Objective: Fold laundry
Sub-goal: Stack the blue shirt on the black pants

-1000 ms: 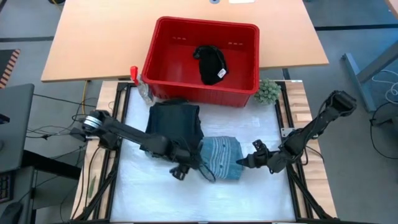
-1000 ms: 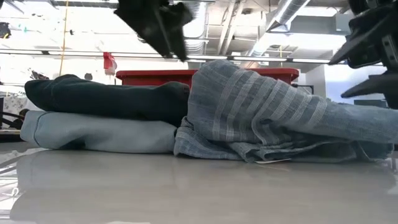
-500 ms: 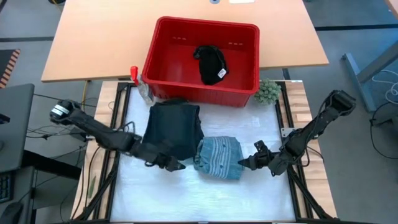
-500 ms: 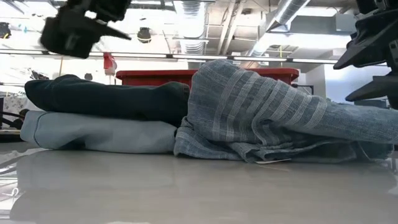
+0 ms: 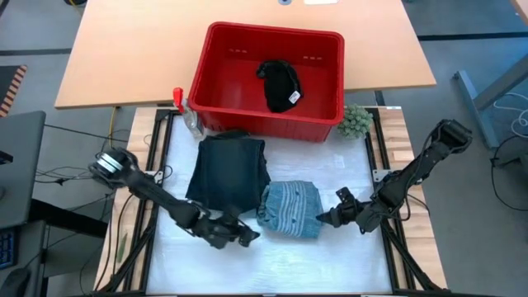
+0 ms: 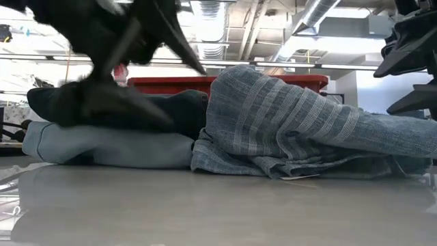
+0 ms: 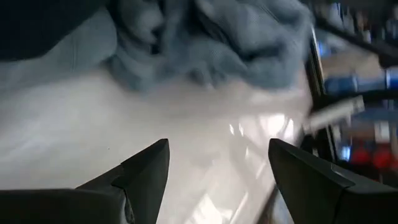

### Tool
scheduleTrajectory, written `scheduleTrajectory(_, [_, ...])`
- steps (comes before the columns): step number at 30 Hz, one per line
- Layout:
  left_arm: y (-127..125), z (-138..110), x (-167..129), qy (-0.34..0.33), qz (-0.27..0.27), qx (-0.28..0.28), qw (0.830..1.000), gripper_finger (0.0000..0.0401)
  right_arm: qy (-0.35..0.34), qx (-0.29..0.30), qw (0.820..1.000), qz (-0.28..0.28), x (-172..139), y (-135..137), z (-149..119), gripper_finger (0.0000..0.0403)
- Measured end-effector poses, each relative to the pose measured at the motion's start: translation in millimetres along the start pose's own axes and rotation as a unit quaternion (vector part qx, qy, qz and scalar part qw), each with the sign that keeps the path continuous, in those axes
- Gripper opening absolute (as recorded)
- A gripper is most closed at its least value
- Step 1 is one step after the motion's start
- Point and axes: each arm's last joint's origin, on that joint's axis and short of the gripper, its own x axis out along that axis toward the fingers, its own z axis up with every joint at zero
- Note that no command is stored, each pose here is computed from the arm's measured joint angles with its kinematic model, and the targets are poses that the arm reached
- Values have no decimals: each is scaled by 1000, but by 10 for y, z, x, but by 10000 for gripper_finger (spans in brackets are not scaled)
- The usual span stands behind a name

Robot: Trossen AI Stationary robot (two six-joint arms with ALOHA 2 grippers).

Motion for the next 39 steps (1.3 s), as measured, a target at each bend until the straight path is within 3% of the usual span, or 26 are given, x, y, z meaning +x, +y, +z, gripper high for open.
scheduleTrajectory(4, [120,-19,259,-50,26,-22,998,261,10,8,1000,5,-9,10,-19,245])
scheduleTrajectory(12, [198,74,526,-90,1,-25,996,261,30,7,1000,7,-67,-6,-104,245])
scheduleTrajectory(17, [38,10,483,4,-74,89,993,261,42,-2,999,9,-101,-14,-155,245])
scheduleTrajectory(19, [13,2,444,43,-79,101,991,261,41,-3,999,10,-106,-15,-161,245])
scheduleTrajectory(23, [-1,61,334,42,-41,91,994,261,32,-6,999,13,-118,-16,-171,245])
scheduleTrajectory(31, [43,211,35,-48,70,19,996,261,32,-10,999,12,-119,-20,-172,245])
scheduleTrajectory(39, [179,286,403,-71,52,-8,996,261,30,-18,999,4,-118,-40,-168,245])
